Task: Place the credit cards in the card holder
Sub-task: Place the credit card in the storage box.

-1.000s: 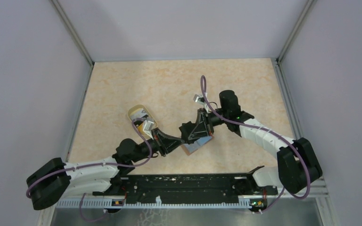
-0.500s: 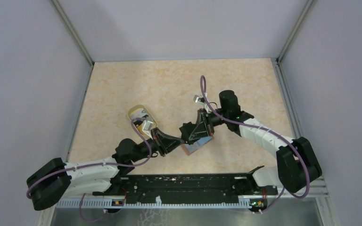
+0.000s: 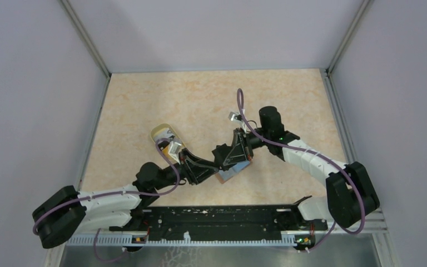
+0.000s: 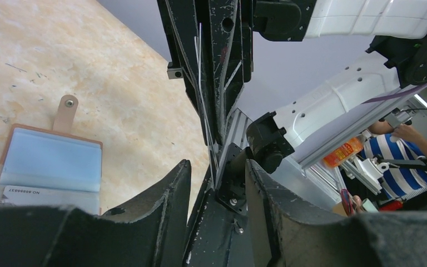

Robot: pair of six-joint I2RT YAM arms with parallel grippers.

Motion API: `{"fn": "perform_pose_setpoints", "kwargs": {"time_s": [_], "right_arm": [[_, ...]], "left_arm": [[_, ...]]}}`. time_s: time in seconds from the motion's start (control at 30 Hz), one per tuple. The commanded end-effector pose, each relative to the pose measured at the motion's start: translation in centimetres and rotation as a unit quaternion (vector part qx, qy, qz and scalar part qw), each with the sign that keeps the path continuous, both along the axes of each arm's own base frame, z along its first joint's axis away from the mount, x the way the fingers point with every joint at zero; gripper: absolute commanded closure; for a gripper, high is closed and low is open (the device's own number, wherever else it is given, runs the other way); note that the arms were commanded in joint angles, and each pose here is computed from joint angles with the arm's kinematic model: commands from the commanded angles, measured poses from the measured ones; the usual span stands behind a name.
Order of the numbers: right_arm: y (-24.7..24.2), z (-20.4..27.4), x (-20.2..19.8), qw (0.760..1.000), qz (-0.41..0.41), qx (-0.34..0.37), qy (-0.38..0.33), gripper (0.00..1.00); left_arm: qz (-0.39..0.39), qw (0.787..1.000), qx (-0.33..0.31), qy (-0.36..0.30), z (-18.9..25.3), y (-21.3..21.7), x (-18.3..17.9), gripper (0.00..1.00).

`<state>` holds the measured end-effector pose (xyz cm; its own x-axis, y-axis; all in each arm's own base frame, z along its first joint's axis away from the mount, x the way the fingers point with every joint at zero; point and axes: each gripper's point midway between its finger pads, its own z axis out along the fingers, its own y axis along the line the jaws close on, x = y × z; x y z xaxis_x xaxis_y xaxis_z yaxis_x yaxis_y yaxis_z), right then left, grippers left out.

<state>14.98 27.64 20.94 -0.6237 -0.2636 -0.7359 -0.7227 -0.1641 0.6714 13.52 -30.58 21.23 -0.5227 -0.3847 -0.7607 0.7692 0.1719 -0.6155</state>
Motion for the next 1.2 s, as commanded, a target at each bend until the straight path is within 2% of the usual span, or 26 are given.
{"fn": "perform_pose_setpoints", "kwargs": {"time_s": [0.0, 0.1, 0.4, 0.53, 0.6, 0.73, 0.87, 0.93, 0.97, 1.03, 1.07, 1.17], "right_arm": [[0.0, 0.4, -0.2, 1.0, 0.018, 0.015, -0.01, 1.0], [0.1, 0.4, -0.4, 1.0, 0.024, 0.016, -0.01, 1.0], [0.3, 0.3, -0.6, 0.999, 0.027, 0.015, -0.011, 1.0], [0.3, 0.2, -0.6, 0.999, 0.028, 0.013, -0.013, 1.0], [0.4, 0.2, -0.6, 0.999, 0.029, 0.013, -0.014, 1.0], [0.4, 0.1, -0.5, 0.999, 0.03, 0.011, -0.012, 1.0], [0.6, 0.4, -0.3, 0.999, 0.031, 0.012, -0.013, 0.93], [0.8, 0.6, 0.0, 0.999, 0.032, 0.013, -0.014, 1.0], [1.0, 0.8, 0.2, 0.999, 0.033, 0.013, -0.014, 1.0], [1.6, 0.8, 0.9, 0.999, 0.032, 0.008, -0.013, 1.0], [1.8, 1.0, 1.4, 0.999, 0.031, 0.006, -0.013, 1.0], [3.0, 2.0, 3.6, 0.999, 0.023, 0.0, -0.031, 1.0]], "left_arm": [[-0.009, 0.999, -0.033, -0.032, 2.6, 0.0, 0.1, 0.53], [-0.012, 0.998, -0.037, -0.04, 3.1, 0.0, 0.5, 0.54], [-0.026, 0.998, -0.025, -0.045, 3.6, -1.1, 1.2, 0.67], [-0.026, 0.999, -0.02, -0.042, 3.3, -1.3, 1.5, 0.85], [-0.028, 0.999, -0.016, -0.043, 3.2, -1.4, 1.5, 0.99], [-0.023, 0.999, -0.016, -0.043, 3.2, -1.2, 1.7, 1.0], [-0.008, 0.999, -0.024, -0.039, 3.1, -0.4, 2.3, 1.0], [-0.008, 0.999, -0.023, -0.033, 2.9, 0.0, 2.6, 1.0], [-0.006, 0.999, -0.022, -0.029, 2.8, 0.2, 2.8, 0.94], [0.002, 1.0, -0.023, -0.018, 2.7, 0.9, 3.5, 0.61], [0.008, 1.0, -0.021, -0.019, 2.7, 1.4, 3.9, 0.52], [0.046, 0.999, 0.007, -0.026, 2.3, 3.5, 5.4, 0.39]]}}
